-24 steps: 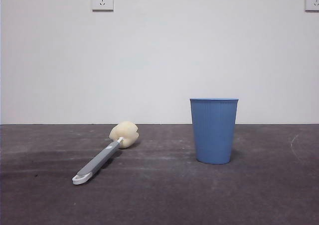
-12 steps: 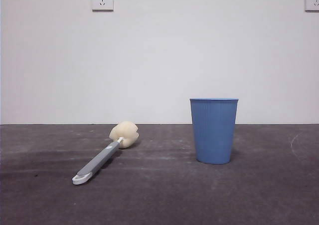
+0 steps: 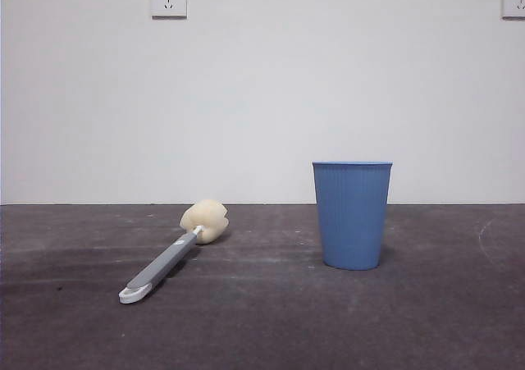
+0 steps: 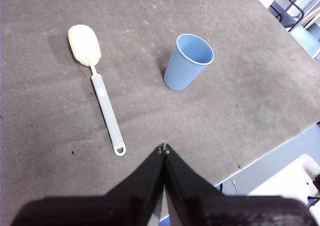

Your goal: Pick up the cup brush,pick up the cup,insert the brush into the cup,clean the cup,put the cup brush back,put the cup back to the fixed position on the table

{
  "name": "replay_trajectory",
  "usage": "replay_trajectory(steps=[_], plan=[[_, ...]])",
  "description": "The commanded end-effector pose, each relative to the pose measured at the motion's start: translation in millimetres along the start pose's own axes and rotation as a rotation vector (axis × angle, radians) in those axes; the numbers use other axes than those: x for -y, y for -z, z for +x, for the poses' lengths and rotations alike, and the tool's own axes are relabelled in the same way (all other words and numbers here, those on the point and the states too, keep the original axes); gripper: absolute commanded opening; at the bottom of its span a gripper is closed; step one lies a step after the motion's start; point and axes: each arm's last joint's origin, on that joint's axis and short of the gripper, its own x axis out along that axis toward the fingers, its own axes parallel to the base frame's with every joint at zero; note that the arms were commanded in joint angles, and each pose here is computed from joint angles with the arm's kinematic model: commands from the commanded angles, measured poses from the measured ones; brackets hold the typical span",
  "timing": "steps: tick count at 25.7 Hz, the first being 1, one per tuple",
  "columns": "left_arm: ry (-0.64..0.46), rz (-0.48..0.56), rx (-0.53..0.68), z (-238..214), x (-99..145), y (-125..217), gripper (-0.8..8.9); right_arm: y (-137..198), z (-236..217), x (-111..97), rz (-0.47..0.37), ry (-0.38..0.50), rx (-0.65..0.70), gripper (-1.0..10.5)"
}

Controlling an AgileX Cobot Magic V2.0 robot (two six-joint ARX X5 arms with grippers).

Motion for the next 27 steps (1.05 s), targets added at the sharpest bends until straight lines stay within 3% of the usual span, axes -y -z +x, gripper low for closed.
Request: replay_trajectory(steps=[1,5,7,13,19,22,27], plan=[[0.001,0.014,0.004,1.7,-0.3,0.9,-0.04,0.2,-0.1,-0.3,-0.006,-0.003,0.002,0.0],[-0.087,0.069,0.062,1.5,-2.1,-2.4,-0.04,0.2,0.0,-0.2,-0.006,-0.003,0.002,0.0],[-0.149,0.151,0.132,0.9,-2.4,-8.0,-0.04,0.2,-0.1,-0.3,-0.006,-0.003,0.002,0.0],[-0.312,0.403,0.428,-8.8,-4.1,-31.9,-0.04,0.2,-0.1,-0.3,-0.006,-0.003,0.002,0.0],[-0.437,0.48,0.775,-4.1,-25.9,-26.6,-0.04,0.2,-0.1,-0.2,-0.006,-0.002,0.002,0.0],[-0.501,0.474,0.82,9.7,-42.3,-10.5,-0.03,0.2,-0.1,-0.2,-0.006,-0.003,0.002,0.0],[-0.594,0.423,0.715,36.9,-70.9,29.3,-0.03,0.2,-0.1,-0.3,-0.006,-0.003,0.002,0.0]])
